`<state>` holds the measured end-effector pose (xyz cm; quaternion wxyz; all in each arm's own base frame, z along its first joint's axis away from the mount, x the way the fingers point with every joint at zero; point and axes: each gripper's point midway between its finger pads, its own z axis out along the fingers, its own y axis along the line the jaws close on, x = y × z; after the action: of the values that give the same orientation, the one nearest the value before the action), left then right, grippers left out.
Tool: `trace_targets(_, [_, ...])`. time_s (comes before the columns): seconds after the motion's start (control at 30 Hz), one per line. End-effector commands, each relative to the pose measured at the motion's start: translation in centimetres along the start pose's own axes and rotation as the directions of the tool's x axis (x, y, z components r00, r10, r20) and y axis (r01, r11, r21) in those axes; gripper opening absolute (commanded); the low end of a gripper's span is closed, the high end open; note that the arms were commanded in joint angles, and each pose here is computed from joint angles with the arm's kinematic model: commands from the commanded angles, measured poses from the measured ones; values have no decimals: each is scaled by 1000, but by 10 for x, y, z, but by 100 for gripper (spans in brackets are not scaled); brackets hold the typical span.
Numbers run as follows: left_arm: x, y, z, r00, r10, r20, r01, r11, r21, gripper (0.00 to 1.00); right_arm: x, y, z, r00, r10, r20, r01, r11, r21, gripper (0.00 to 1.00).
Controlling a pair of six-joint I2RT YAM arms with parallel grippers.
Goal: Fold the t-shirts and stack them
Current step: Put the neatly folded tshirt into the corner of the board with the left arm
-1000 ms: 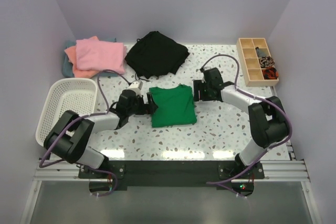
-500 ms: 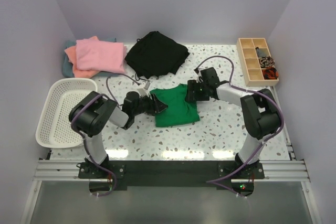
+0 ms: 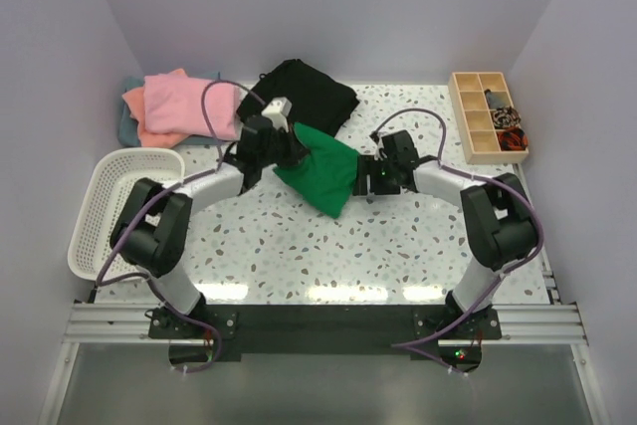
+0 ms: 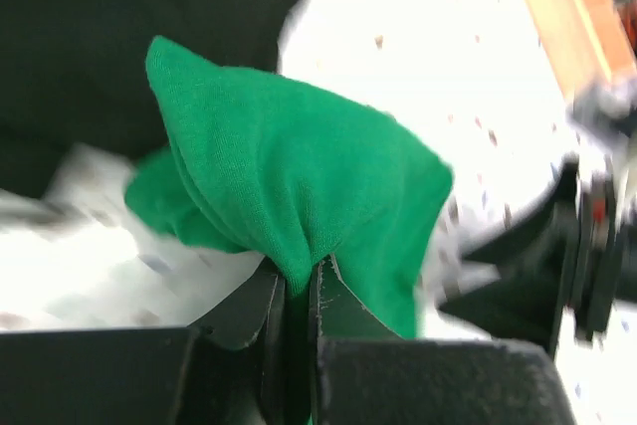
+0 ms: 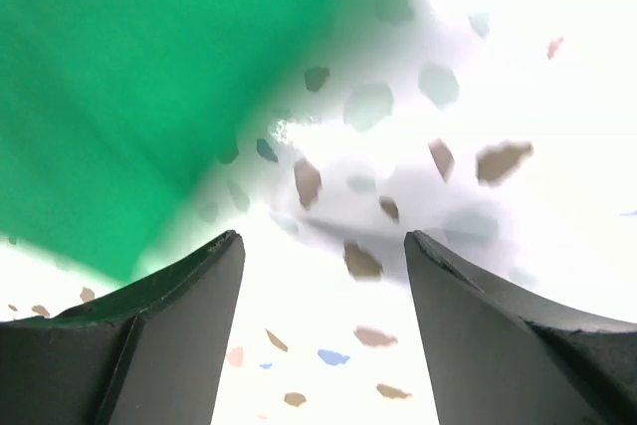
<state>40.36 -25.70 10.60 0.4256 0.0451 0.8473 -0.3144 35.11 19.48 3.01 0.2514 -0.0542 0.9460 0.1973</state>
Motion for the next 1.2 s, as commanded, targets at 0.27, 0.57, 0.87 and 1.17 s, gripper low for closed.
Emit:
trace_targets(0.27, [-230,106,-61,928,333,164,-231,864,-448,0,2,-3,-22,999,-45,2,44,999,28,70])
trace_targets(0.57, [-265,263,-75,961,265,82,-146,736,-661,0,7,-3,-8,999,-33,-21,33,999,13,70])
trace_targets(0.87, [-259,327,-134,967,230,114,-34,558,-829,100,13,-6,-3,999,-33,-43,33,999,18,71])
trace_targets(1.17, [-280,238,-161,931,218,293,57,705,-706,100,-7,-7,-28,997,-43,69,38,997,67,71])
